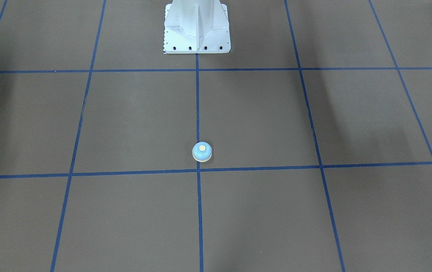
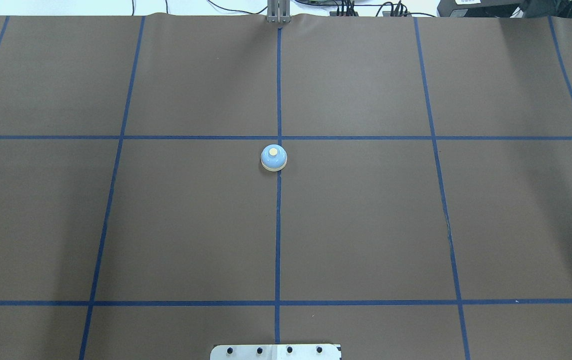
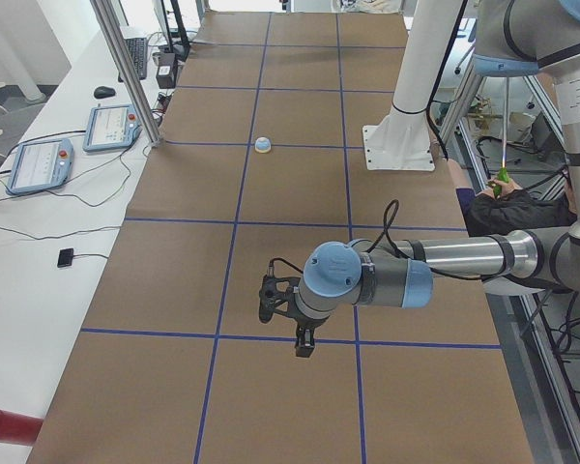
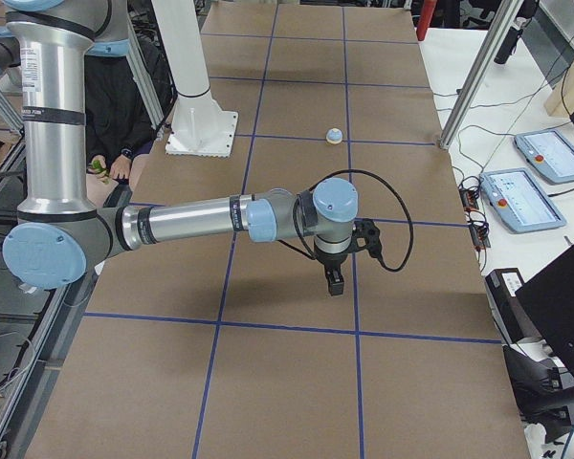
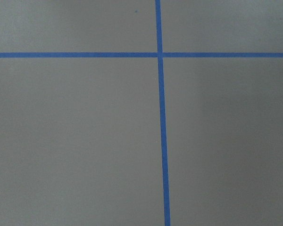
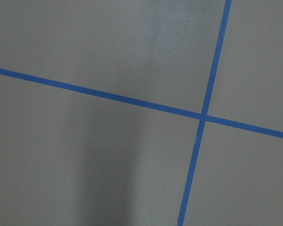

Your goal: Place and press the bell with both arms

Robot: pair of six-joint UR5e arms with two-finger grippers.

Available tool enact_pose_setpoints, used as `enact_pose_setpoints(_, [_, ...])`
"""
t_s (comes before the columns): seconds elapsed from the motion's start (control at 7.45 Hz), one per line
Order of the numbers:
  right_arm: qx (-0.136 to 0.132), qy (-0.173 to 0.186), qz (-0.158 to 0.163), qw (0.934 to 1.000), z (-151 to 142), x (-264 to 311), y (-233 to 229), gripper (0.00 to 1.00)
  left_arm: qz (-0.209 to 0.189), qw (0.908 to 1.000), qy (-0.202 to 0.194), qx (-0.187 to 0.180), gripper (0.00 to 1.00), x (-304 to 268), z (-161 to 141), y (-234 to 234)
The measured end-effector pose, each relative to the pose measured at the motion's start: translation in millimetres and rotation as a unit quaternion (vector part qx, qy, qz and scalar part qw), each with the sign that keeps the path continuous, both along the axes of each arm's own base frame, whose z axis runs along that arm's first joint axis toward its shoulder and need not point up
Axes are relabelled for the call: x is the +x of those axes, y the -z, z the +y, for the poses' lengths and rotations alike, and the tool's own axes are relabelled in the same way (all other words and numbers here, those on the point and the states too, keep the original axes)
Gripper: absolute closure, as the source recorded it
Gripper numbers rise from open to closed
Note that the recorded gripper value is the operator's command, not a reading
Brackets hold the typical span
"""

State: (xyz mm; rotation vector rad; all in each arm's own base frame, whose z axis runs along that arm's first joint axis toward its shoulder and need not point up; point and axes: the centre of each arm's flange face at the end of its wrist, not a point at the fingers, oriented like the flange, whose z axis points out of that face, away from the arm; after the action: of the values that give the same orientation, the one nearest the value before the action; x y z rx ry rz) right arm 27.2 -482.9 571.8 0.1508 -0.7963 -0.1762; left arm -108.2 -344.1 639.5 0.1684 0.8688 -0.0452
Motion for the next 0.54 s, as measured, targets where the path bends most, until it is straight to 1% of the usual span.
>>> enact_pose_setpoints(0.54, [-0.003, 0.000, 0.000, 1.0000, 2.3, 0.1, -2.8, 0.00, 0.000, 1.0000, 0.002, -0.002, 0.00, -1.7, 2.0, -2.1])
